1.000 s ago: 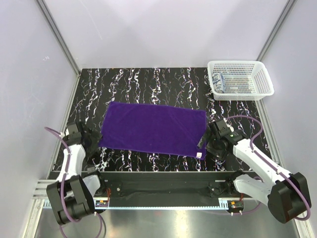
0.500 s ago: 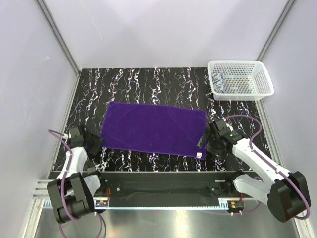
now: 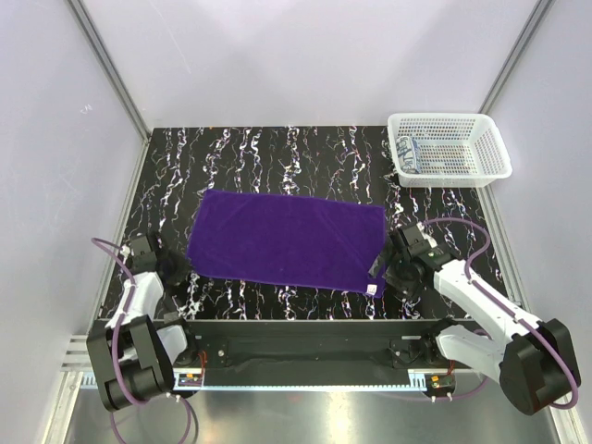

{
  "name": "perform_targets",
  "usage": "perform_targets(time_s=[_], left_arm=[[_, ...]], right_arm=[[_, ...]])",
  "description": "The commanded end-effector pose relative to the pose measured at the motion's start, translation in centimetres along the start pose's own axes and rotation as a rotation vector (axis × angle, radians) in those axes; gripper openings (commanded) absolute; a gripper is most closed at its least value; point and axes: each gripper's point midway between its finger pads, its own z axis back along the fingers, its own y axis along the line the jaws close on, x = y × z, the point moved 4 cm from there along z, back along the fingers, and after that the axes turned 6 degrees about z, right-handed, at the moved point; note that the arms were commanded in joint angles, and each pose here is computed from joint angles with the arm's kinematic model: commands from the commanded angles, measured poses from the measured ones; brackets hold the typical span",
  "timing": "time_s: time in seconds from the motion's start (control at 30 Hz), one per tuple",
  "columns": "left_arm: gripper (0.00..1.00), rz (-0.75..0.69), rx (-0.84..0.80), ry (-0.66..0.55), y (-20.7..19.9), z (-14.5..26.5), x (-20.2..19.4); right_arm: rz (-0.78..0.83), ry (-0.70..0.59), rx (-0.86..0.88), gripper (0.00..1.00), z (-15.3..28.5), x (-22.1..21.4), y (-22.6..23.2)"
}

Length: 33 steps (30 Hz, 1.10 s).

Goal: Roll the towels
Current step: Fold the towel

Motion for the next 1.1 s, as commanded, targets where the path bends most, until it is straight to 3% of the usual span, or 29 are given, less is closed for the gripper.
perform_targets(time_s=[0.0, 0.13, 0.5, 0.87, 1.0, 1.07], left_arm=[[0.00, -0.042, -0.066, -0.043, -1.5, 1.1, 1.1], [0.00, -0.057, -0.106, -0.039, -2.3, 1.7, 1.1], [0.00, -0.074, -0.168, -0.005, -3.6, 2.7, 1.0], [0.00, -0.079, -0.192, -0.031, -4.6, 4.6, 1.4], [0.00, -0.090, -0.208, -0.059, -5.3, 5.9, 1.9], [0.00, -0.095, -0.214, -0.072, -5.6, 6.5, 2.2]], right_arm=[[-0.097, 0.014, 0.000, 0.91, -0.8, -1.0, -0.6], [-0.169, 0.030, 0.098, 0.67, -1.5, -2.0, -0.1], [-0.137, 0.057, 0.045, 0.55, -3.5, -1.6, 0.3], [-0.122, 0.067, 0.057, 0.23, -4.0, -2.1, 0.1], [-0.113, 0.048, 0.068, 0.02, -3.0, -1.8, 0.2], [-0.108, 0.036, 0.084, 0.00, -2.2, -1.5, 0.4]])
